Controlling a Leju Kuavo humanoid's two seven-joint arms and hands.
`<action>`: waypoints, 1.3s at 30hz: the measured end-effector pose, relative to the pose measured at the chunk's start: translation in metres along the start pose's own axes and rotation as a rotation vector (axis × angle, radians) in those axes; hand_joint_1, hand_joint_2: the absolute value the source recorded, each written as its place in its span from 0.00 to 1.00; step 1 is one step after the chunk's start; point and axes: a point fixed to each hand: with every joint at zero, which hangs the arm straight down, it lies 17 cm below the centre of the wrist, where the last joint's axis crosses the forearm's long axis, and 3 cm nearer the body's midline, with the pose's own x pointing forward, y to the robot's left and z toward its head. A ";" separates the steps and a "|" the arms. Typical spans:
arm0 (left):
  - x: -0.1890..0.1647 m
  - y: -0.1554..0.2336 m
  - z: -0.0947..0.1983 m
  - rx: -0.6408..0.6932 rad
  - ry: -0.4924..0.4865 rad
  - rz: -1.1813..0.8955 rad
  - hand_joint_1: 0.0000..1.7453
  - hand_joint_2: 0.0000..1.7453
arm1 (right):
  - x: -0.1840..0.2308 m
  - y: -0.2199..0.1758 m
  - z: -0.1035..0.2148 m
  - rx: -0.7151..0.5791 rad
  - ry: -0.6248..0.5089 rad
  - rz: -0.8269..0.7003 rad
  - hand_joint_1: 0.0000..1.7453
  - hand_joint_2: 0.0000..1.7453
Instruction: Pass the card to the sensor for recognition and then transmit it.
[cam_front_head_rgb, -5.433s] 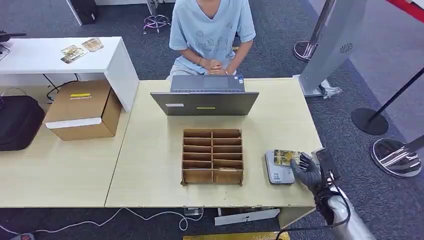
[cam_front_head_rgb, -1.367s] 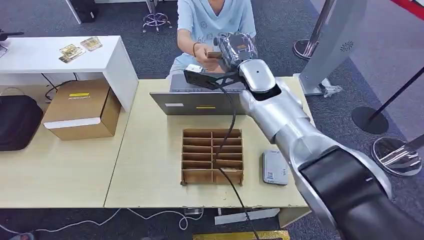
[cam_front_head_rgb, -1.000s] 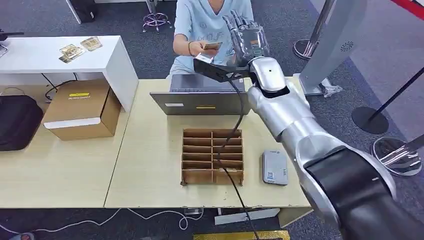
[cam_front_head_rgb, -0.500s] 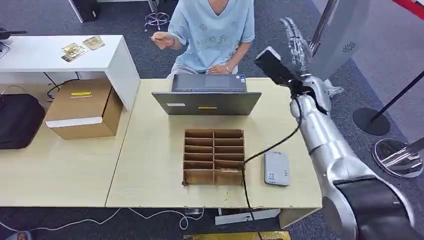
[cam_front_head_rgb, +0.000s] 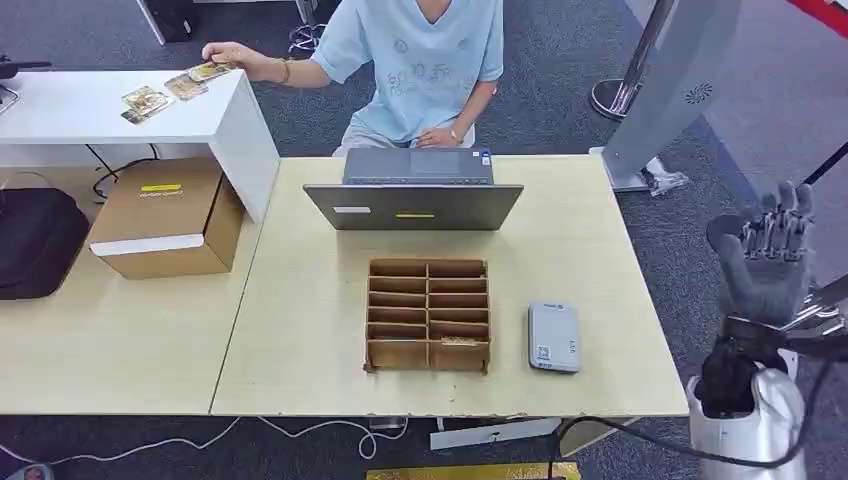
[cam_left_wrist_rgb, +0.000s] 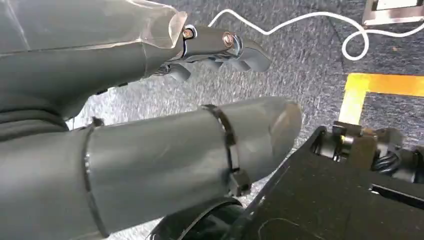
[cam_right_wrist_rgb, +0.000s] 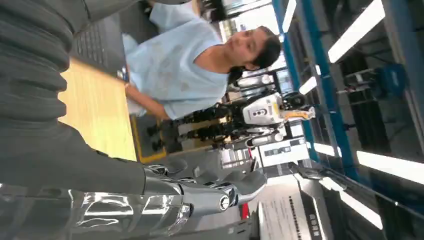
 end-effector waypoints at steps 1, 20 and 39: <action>-0.004 -0.001 0.000 0.001 0.005 0.016 0.00 0.00 | 0.011 -0.004 0.011 -0.012 -0.017 -0.093 0.00 1.00; -0.040 -0.014 0.001 -0.020 0.071 0.132 0.00 0.00 | -0.061 0.096 0.150 0.080 0.192 -0.513 0.00 1.00; -0.027 -0.014 0.001 -0.033 0.058 0.258 0.00 0.00 | -0.066 0.169 0.137 0.212 0.163 -0.412 0.00 1.00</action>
